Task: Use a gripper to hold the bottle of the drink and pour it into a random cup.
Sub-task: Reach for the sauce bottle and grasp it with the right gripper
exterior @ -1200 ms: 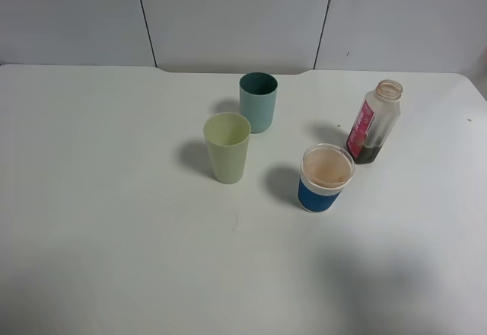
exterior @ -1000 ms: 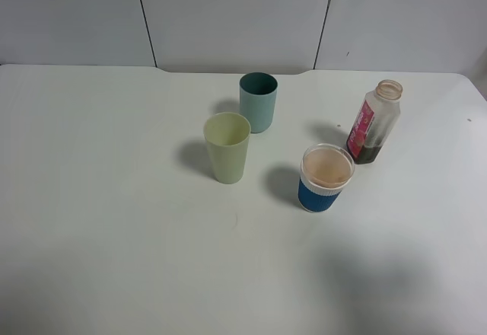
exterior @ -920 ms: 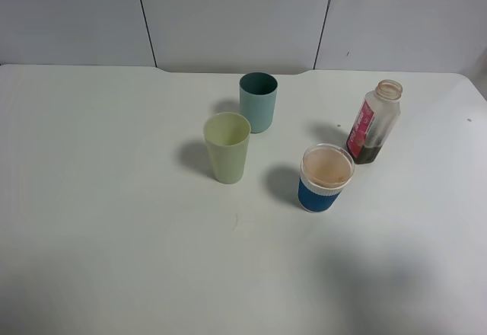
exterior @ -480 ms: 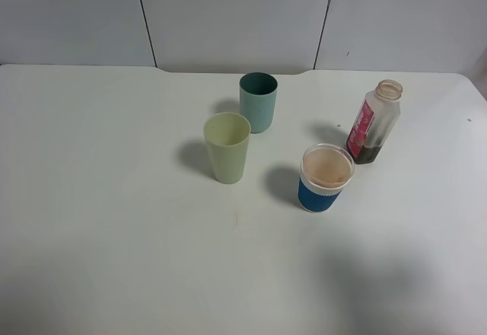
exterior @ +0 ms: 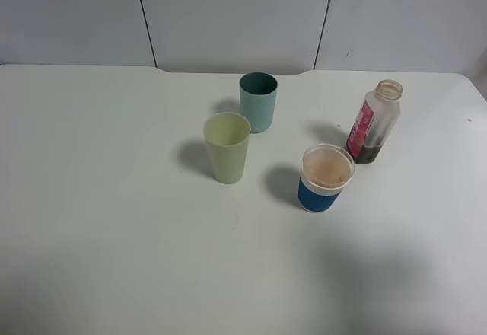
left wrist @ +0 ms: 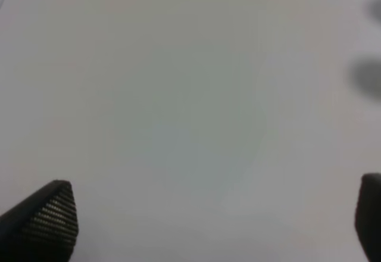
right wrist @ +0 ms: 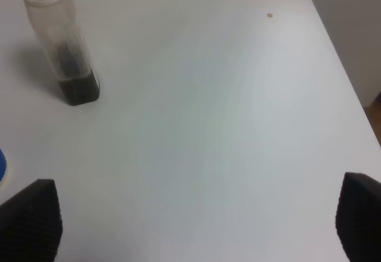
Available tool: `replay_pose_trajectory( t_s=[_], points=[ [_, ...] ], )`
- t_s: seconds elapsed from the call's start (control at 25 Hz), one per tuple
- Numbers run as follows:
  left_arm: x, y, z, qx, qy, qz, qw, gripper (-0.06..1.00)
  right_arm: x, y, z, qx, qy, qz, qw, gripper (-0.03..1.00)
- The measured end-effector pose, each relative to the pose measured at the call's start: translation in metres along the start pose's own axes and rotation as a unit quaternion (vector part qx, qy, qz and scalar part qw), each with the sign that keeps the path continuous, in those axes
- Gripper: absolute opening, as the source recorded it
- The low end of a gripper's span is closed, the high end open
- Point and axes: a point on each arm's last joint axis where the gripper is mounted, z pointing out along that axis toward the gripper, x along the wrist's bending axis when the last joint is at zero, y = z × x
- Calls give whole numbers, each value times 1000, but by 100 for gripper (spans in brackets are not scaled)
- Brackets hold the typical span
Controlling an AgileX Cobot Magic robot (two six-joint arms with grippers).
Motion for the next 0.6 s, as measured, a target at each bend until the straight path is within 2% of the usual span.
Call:
replay_pose_trajectory(
  t_s=[0.2, 0.44, 0.6],
  points=[
    [0, 0, 0, 0, 0, 0, 1000, 93, 1, 24, 11, 23, 1, -4, 1000, 90],
    [0, 0, 0, 0, 0, 0, 1000, 93, 2, 36, 41, 98, 0, -14, 995, 90],
    [0, 0, 0, 0, 0, 0, 1000, 93, 4, 45, 62, 114, 1, -6, 993, 87]
  ],
)
